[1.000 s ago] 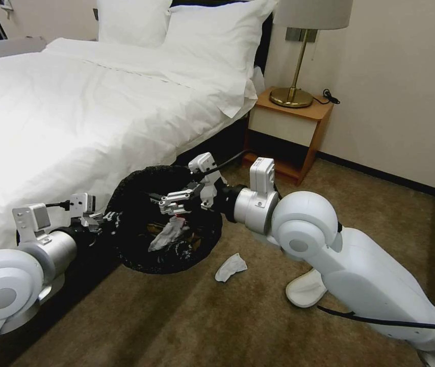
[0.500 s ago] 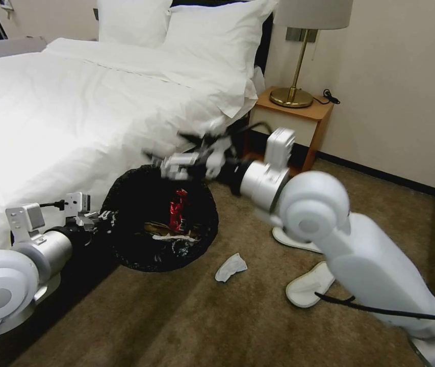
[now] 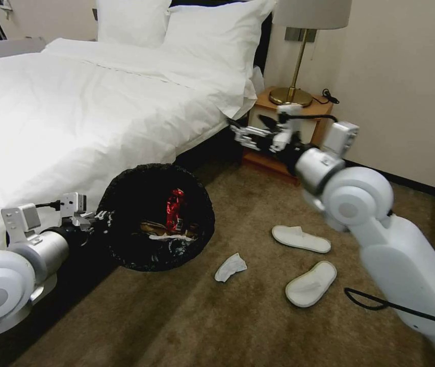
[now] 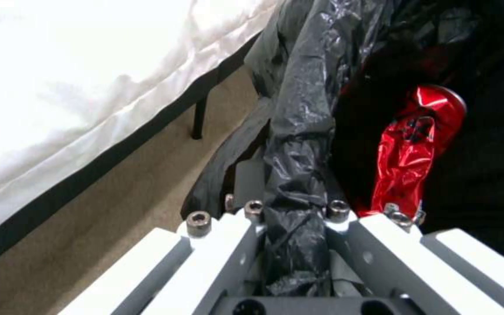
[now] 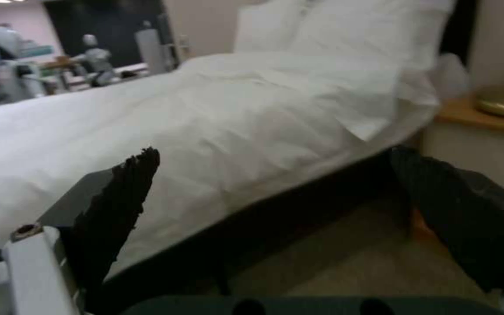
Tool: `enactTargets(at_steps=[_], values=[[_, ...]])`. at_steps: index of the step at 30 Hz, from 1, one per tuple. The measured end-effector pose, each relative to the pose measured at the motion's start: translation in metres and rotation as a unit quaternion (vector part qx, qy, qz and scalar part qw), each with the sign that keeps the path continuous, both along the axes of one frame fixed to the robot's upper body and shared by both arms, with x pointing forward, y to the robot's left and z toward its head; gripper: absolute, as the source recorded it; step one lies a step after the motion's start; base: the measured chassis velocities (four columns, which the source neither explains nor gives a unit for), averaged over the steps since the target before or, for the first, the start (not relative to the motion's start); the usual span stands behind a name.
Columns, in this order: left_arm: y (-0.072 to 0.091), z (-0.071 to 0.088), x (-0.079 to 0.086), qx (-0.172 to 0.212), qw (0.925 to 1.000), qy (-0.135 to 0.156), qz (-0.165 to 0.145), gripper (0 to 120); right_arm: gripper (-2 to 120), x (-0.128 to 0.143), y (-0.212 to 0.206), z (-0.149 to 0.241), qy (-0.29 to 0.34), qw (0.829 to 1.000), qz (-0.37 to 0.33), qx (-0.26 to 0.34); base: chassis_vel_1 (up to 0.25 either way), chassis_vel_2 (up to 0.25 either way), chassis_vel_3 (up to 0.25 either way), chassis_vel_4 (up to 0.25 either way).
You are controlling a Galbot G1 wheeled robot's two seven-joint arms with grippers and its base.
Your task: Pick up the trash bin, then pick up the garbage on the floor and place it into the trash bin.
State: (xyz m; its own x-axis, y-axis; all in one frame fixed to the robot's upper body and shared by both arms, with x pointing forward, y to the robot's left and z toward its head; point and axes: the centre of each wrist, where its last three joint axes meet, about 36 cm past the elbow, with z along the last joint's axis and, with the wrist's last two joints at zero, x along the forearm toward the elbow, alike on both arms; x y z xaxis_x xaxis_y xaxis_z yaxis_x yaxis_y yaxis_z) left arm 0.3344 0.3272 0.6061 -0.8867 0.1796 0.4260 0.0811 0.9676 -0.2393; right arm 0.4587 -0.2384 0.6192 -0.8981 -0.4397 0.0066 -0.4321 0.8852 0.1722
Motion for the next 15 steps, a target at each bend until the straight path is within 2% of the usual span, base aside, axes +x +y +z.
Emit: enactTargets(at_steps=[6,15], values=[[0.000,0.001,-0.003,0.002,1.0000,0.003,-0.002,2,100,-0.017,-0.025,-0.034,0.037,0.998,-0.043,-0.017,0.000,0.000,0.000,0.000],[-0.002,0.003,-0.004,0.002,1.0000,0.001,-0.005,2,100,-0.025,-0.031,-0.044,0.046,0.997,-0.049,-0.031,-0.006,0.005,0.007,-0.004]])
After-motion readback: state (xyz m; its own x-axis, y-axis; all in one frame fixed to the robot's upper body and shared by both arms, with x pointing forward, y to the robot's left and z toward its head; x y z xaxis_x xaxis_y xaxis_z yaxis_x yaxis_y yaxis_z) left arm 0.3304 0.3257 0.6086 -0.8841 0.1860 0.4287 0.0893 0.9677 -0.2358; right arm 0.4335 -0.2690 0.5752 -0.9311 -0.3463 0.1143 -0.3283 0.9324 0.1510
